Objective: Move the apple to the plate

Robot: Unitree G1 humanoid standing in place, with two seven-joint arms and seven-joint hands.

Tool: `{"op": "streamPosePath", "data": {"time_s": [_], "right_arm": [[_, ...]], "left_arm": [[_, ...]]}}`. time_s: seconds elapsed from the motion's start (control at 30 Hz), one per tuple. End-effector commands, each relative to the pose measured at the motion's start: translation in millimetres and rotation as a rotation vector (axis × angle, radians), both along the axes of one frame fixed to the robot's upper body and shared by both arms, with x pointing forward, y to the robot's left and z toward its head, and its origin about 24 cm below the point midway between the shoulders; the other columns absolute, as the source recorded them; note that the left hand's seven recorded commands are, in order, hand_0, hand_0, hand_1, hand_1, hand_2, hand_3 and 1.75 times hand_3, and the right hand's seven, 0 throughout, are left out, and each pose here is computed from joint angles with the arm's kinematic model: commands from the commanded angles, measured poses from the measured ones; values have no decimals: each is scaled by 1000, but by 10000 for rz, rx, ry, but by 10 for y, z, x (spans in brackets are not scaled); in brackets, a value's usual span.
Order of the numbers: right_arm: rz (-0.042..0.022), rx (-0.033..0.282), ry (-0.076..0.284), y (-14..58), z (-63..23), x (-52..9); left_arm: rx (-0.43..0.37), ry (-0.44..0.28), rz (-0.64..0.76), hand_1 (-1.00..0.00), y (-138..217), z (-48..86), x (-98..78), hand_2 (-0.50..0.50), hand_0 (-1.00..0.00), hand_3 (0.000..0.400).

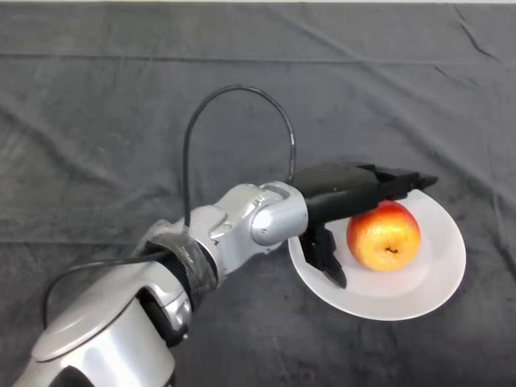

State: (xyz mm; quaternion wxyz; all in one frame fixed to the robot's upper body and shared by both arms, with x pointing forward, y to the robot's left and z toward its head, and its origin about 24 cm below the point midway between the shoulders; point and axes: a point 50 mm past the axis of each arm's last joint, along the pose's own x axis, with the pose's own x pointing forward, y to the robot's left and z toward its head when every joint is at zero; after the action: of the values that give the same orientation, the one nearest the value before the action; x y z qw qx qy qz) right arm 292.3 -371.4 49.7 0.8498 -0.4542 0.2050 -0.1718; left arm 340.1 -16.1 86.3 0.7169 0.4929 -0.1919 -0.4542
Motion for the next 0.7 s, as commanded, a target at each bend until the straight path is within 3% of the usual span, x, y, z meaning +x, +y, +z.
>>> {"op": "streamPosePath", "data": {"time_s": [0.03, 0.37, 0.7], "right_arm": [[-41, 289, 1689, 76, -450, -254], [-40, 287, 1689, 76, -451, -254], [-38, 288, 1687, 76, -451, -254]], "left_arm": [[103, -608, 316, 0, 145, 186, 138, 0, 0, 0], [-1464, -726, 1912, 0, 612, 364, 344, 0, 0, 0], [-3512, -139, 3869, 0, 1140, 253, 384, 0, 0, 0]]}}
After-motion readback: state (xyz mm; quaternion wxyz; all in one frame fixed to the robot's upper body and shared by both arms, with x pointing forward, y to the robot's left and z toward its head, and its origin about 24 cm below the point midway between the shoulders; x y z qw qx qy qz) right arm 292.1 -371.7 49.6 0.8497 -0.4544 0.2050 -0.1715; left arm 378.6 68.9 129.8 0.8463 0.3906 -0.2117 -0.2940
